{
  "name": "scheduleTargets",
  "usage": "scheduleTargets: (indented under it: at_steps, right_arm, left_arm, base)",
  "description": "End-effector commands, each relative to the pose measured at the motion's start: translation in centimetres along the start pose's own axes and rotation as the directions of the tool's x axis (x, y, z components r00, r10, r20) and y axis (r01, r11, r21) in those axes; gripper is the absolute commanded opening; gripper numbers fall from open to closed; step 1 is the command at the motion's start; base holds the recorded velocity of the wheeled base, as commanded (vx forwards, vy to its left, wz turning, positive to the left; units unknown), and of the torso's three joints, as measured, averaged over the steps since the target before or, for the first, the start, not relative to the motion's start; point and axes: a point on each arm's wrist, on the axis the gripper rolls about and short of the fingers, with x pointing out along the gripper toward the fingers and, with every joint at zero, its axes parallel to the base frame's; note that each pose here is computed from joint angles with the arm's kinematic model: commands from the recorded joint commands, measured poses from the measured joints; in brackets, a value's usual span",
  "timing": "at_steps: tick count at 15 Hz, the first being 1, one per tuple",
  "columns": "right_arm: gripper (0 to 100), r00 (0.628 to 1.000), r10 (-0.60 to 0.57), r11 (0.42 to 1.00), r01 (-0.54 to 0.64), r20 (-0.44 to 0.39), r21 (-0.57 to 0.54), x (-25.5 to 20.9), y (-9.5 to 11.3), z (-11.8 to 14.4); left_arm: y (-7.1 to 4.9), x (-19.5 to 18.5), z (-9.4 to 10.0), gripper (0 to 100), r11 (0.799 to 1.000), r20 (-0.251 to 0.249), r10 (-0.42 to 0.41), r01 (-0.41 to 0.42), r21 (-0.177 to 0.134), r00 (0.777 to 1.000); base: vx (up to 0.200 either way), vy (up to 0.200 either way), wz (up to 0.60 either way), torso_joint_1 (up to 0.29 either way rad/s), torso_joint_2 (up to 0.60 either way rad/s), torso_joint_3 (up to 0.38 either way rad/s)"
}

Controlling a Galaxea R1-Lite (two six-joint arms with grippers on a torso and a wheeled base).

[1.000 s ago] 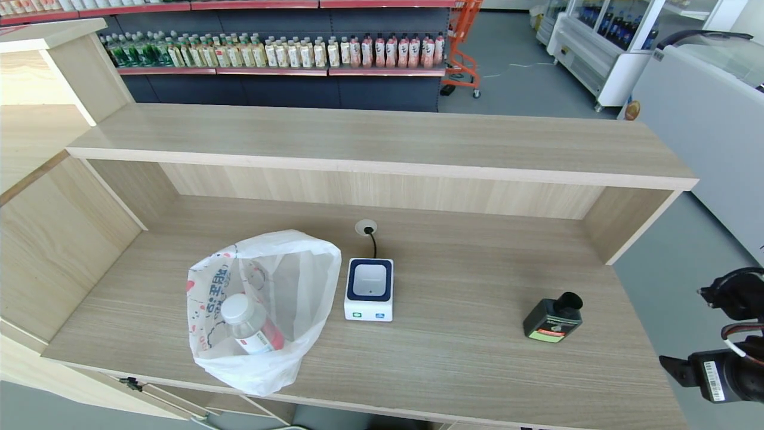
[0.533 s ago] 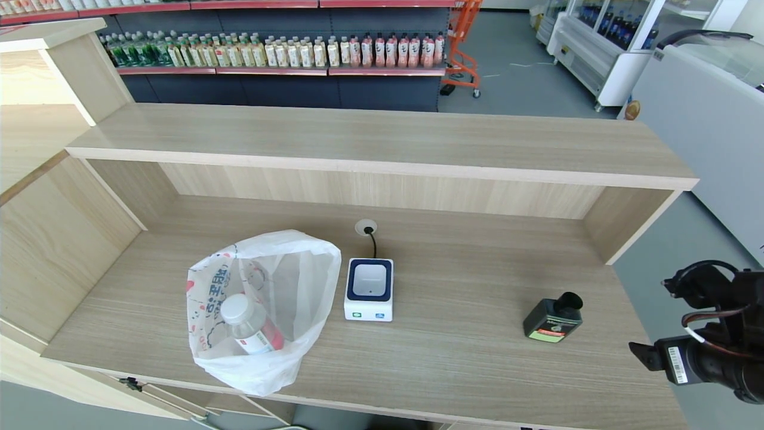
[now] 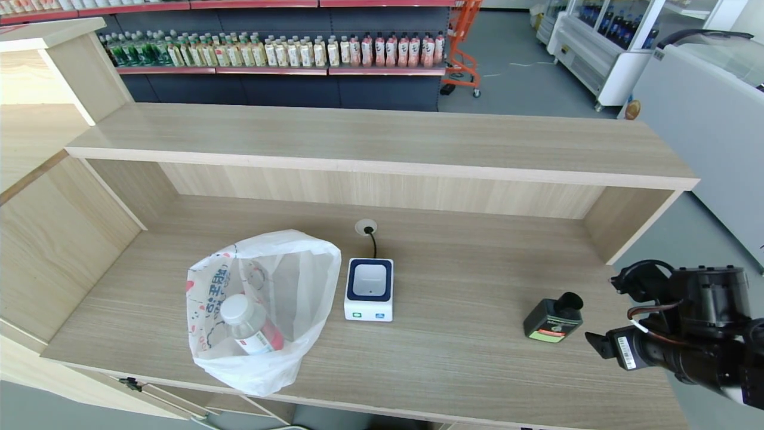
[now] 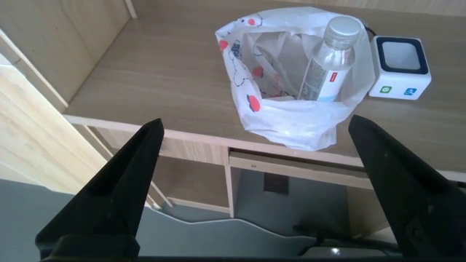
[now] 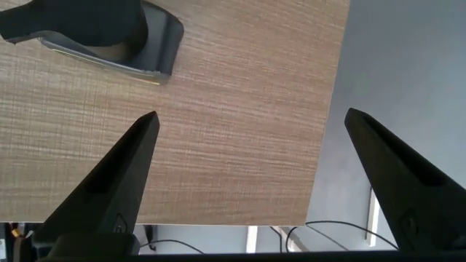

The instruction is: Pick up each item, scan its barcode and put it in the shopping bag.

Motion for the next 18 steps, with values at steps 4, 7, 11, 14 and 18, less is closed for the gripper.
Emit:
scheduleTargets:
  at_steps: [4,7,11,14,18]
  right_arm:
    - [100,0.998,0.068,0.997,-0.067,0.014,-0.023,2.7,1.8,0.6]
    - [100,0.989,0.138,0.989,-0.136,0.047,-0.051,3.9,2.8,1.3]
    - [100,0.982,0.173,0.984,-0.169,0.069,-0.064,5.4,3.9,2.3]
    - [100,0.970,0.223,0.973,-0.216,0.094,-0.075,5.5,4.2,2.6]
    - [0,0.968,0.236,0.968,-0.226,0.085,-0.105,5.5,4.4,2.3]
  left_arm:
    - [0.0,0.0,0.0,100,1.000,0.001,0.000,0.000,0.000,1.000]
    - [0.0,0.0,0.0,100,1.000,0.001,0.000,0.000,0.000,1.000]
    - [0.0,0.0,0.0,100,1.000,0.001,0.000,0.000,0.000,1.000]
    - [0.0,0.0,0.0,100,1.000,0.001,0.000,0.000,0.000,1.000]
    - [0.0,0.0,0.0,100,1.000,0.001,0.000,0.000,0.000,1.000]
  base:
    - [0.000,0.000,0.00,0.000,0.00,0.000]
    - [0.000,0.000,0.00,0.000,0.00,0.000]
    - [0.000,0.000,0.00,0.000,0.00,0.000]
    - [0.000,0.000,0.00,0.000,0.00,0.000]
    - [0.000,0.000,0.00,0.000,0.00,0.000]
